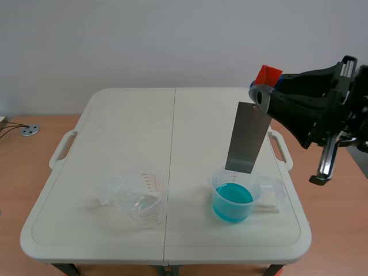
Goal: Hold the metal plate by the orange handle, dip it into the blue solution, take it out and point at it, then put the plate back in the beaker on the left.
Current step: 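Raise the plate and point at it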
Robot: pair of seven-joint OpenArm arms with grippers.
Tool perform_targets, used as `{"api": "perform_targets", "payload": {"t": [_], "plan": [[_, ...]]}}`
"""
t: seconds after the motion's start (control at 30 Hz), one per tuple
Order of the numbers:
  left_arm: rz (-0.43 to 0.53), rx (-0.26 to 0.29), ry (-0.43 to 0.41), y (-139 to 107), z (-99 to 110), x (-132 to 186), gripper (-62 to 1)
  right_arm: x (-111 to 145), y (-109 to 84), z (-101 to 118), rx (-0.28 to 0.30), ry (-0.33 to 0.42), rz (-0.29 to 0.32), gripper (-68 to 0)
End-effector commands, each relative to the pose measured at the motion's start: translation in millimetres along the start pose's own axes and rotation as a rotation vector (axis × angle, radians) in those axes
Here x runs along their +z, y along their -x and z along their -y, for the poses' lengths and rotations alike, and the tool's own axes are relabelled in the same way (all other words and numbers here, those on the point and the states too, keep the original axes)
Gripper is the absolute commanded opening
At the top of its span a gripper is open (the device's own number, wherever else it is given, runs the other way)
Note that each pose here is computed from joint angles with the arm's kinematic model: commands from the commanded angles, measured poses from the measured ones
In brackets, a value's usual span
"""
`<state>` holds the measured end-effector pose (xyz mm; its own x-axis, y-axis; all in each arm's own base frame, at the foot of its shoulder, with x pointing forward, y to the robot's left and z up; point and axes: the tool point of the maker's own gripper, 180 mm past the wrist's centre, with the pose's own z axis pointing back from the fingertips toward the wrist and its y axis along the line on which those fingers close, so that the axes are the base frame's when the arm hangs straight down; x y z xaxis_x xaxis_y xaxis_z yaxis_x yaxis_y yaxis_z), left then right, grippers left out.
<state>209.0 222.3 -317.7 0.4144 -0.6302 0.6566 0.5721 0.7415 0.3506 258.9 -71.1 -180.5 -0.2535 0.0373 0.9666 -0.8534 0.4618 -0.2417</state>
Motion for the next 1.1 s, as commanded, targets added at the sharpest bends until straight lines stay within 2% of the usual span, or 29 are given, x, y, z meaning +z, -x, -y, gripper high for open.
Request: {"api": "perform_targets", "payload": {"t": [0.0, 0.1, 0.2, 0.37, 0.53, 0.7, 0.83, 1.07], "plan": [[0.056, -0.006, -0.018, -18.5, -6.5, -4.4, -56.7, -1.4, -15.3, 3.4, 0.026, -0.01, 0.031, -66.2], [0.125, -0.025, -0.036, -42.2, -18.5, -9.9, -56.7, -4.4, -18.9, 2.3, 0.034, -0.015, 0.025, -66.2], [0.217, -0.055, 0.002, -69.7, -18.0, -13.6, -56.7, -6.5, -23.0, 2.9, 0.029, -0.011, 0.026, -66.2], [0.336, -0.106, 0.131, -112.7, 4.9, -23.5, -56.7, -8.5, -28.6, 5.7, 0.023, -0.001, 0.023, -66.2], [0.437, -0.116, 0.229, -150.1, 34.6, -36.2, -56.7, -10.3, -31.9, 7.2, 0.012, 0.006, 0.017, -66.2], [0.443, -0.121, 0.316, -167.2, 68.0, -59.5, -56.7, -10.4, -34.5, 10.1, -0.006, 0.018, 0.018, -66.2], [0.448, -0.079, 0.381, -174.5, 92.0, -76.8, -56.7, -10.3, -36.0, 11.9, -0.005, 0.024, 0.015, -66.2], [0.479, -0.061, 0.474, -192.9, 119.0, -91.0, -56.7, -10.1, -36.2, 12.9, -0.011, 0.028, 0.015, -66.2]]}}
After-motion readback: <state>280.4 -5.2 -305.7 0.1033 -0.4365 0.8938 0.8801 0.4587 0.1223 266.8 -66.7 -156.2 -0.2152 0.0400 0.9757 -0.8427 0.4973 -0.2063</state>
